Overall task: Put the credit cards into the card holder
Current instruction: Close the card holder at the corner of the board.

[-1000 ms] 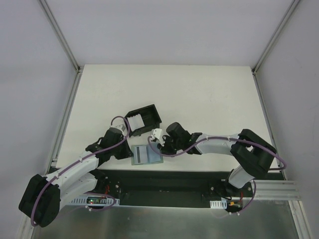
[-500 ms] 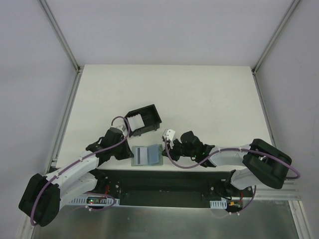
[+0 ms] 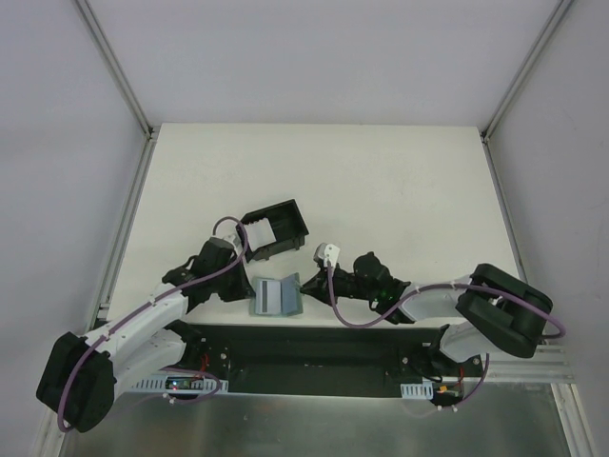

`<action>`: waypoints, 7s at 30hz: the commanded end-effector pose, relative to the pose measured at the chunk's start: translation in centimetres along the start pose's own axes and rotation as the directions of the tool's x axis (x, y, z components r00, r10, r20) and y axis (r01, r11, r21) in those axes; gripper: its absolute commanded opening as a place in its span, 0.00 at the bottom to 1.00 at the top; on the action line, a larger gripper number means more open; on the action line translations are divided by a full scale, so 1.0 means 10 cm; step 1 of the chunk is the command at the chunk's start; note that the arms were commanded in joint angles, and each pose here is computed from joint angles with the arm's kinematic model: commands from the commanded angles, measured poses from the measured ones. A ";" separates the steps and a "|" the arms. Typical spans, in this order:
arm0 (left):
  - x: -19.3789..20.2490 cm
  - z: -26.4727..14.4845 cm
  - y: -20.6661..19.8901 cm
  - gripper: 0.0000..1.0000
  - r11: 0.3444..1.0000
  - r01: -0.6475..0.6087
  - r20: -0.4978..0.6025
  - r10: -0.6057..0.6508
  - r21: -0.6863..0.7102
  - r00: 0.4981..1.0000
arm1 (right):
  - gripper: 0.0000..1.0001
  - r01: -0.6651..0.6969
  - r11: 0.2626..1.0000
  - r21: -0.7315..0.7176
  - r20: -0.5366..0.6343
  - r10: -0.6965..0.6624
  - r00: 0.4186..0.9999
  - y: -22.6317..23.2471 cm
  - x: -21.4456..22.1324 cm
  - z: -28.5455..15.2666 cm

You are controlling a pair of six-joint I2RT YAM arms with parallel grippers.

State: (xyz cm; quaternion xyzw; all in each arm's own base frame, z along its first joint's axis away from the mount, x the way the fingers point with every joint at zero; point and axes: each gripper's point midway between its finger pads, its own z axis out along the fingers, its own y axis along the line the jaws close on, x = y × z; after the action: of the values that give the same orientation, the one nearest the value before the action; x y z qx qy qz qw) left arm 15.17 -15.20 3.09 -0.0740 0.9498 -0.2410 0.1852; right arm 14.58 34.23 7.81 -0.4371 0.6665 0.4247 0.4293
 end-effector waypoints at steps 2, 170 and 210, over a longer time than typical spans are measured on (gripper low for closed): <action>-0.12 -0.16 -0.37 0.08 0.990 -0.040 -0.005 0.041 0.138 0.999 | 0.08 0.002 0.996 -0.087 0.048 0.003 0.999 0.14 -0.14 0.11; 0.19 0.31 -0.31 0.32 0.998 -0.038 -0.099 0.033 -0.044 0.995 | 0.19 -0.665 0.618 0.420 -0.160 0.771 0.616 -0.05 0.15 0.45; 0.16 0.28 -0.37 0.37 0.998 -0.067 -0.084 0.066 -0.003 0.994 | 0.18 -0.554 0.630 0.545 -0.184 0.734 0.654 -0.07 0.29 0.43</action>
State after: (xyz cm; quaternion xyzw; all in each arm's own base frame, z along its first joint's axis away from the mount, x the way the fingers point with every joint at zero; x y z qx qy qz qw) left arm 15.02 -20.30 2.23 -0.0440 0.9587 -0.2410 0.1448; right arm 15.18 36.71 3.74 -0.1317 0.9290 0.2854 0.1954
